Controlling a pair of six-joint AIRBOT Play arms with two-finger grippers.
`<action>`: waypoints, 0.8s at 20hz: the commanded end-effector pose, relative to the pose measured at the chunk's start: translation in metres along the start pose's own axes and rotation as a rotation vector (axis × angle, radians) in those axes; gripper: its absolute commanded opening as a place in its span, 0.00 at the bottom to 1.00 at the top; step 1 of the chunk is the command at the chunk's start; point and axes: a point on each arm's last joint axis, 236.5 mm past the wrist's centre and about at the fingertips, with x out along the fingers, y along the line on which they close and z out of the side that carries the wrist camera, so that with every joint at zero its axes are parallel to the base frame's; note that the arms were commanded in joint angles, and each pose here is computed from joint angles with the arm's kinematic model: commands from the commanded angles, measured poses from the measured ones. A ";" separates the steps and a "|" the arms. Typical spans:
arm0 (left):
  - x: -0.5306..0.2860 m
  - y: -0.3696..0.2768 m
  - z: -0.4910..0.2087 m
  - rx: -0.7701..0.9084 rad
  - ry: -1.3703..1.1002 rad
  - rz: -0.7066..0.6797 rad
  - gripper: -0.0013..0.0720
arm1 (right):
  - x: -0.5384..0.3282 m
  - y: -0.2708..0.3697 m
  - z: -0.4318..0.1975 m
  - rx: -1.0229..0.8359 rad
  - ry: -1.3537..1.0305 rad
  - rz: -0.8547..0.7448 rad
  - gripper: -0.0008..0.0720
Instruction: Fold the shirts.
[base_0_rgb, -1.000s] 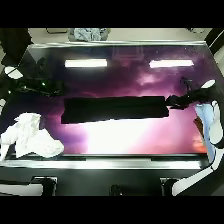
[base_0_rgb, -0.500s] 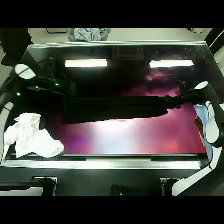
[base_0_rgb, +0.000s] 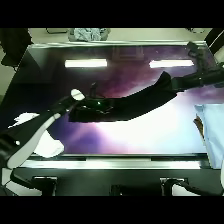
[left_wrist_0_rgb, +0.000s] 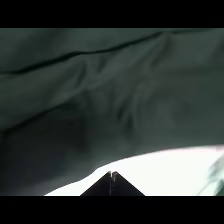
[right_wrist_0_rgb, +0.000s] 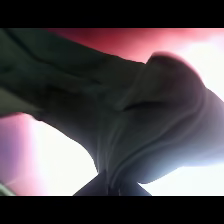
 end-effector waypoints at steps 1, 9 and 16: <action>0.050 -0.025 -0.011 -0.178 -0.012 -0.139 0.06 | -0.039 0.056 0.004 -0.071 -0.055 -0.021 0.07; 0.104 -0.068 -0.031 -0.152 0.048 -0.253 0.06 | -0.064 0.076 0.009 -0.081 -0.122 -0.043 0.07; -0.057 0.013 0.019 0.253 0.034 0.118 0.06 | 0.018 0.101 0.057 -0.083 -0.184 0.116 0.07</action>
